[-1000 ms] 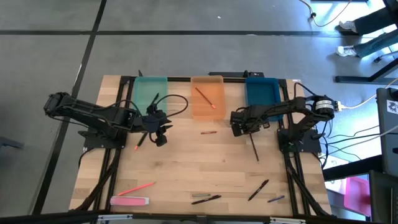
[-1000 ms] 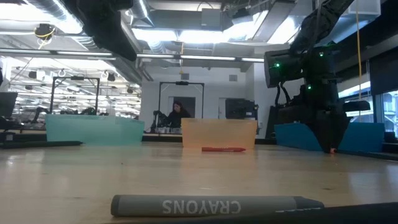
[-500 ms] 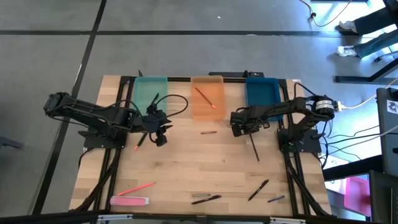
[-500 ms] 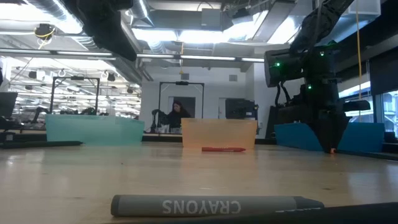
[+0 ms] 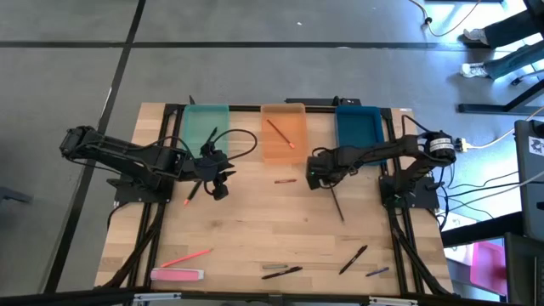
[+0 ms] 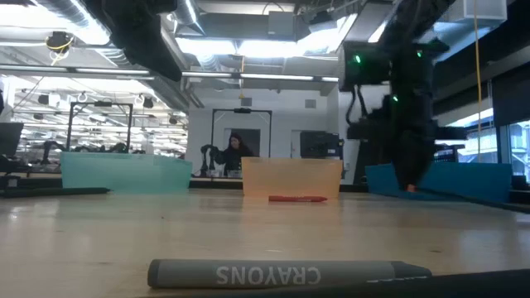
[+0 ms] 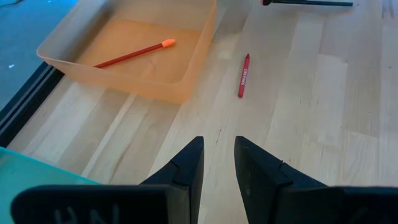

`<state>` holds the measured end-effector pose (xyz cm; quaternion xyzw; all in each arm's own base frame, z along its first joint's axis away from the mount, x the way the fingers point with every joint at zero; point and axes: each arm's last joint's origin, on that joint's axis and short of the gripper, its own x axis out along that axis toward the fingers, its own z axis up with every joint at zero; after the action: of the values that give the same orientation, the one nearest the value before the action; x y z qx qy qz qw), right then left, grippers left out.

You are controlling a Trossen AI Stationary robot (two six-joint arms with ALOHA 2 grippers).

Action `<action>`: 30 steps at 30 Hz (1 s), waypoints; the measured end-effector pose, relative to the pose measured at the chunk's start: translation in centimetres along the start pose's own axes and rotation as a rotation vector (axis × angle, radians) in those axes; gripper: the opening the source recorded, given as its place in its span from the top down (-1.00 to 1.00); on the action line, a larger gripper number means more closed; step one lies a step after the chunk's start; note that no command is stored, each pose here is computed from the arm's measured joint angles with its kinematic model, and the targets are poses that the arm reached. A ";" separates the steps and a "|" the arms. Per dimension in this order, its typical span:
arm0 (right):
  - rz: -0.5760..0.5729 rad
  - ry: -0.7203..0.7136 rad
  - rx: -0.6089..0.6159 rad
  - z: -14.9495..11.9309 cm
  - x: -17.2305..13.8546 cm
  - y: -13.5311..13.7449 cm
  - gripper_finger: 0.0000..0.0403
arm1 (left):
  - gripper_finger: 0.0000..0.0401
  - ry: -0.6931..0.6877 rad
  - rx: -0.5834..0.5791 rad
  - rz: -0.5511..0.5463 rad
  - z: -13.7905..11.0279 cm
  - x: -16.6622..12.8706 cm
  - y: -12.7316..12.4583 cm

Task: Sort crayons/erasers/pens/pencils in bins
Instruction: Put the blue pencil into the orange bin

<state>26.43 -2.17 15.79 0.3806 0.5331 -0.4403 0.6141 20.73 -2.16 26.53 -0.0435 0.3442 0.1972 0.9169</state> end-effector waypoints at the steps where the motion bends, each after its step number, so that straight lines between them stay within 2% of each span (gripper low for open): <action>1: 0.006 -0.012 -0.007 0.0 -0.4 0.3 0.76 | 0.59 0.001 0.000 0.000 0.0 0.0 0.0; 6: 0.074 -0.107 -0.072 1.0 -3.0 2.2 0.76 | 0.59 0.001 0.000 0.000 0.0 0.0 0.0; 16: 0.216 -0.376 -0.311 4.7 -10.2 5.4 0.76 | 0.59 0.001 0.002 0.000 0.0 0.0 0.0; 21: 0.296 -0.511 -0.380 7.6 -12.8 5.8 0.76 | 0.59 0.001 0.027 0.000 0.0 0.0 0.0; 25: 0.415 -0.613 -0.428 10.5 -14.1 5.7 0.76 | 0.59 0.001 0.026 0.001 0.0 0.0 0.0; 30: 0.406 -0.706 -0.410 13.6 -14.0 4.6 0.76 | 0.59 0.001 0.026 0.000 0.0 0.0 0.0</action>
<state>34.47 -11.57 31.57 0.1747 0.2817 -0.2990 0.8948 20.73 -2.16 26.52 -0.0316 0.3471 0.1928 0.9173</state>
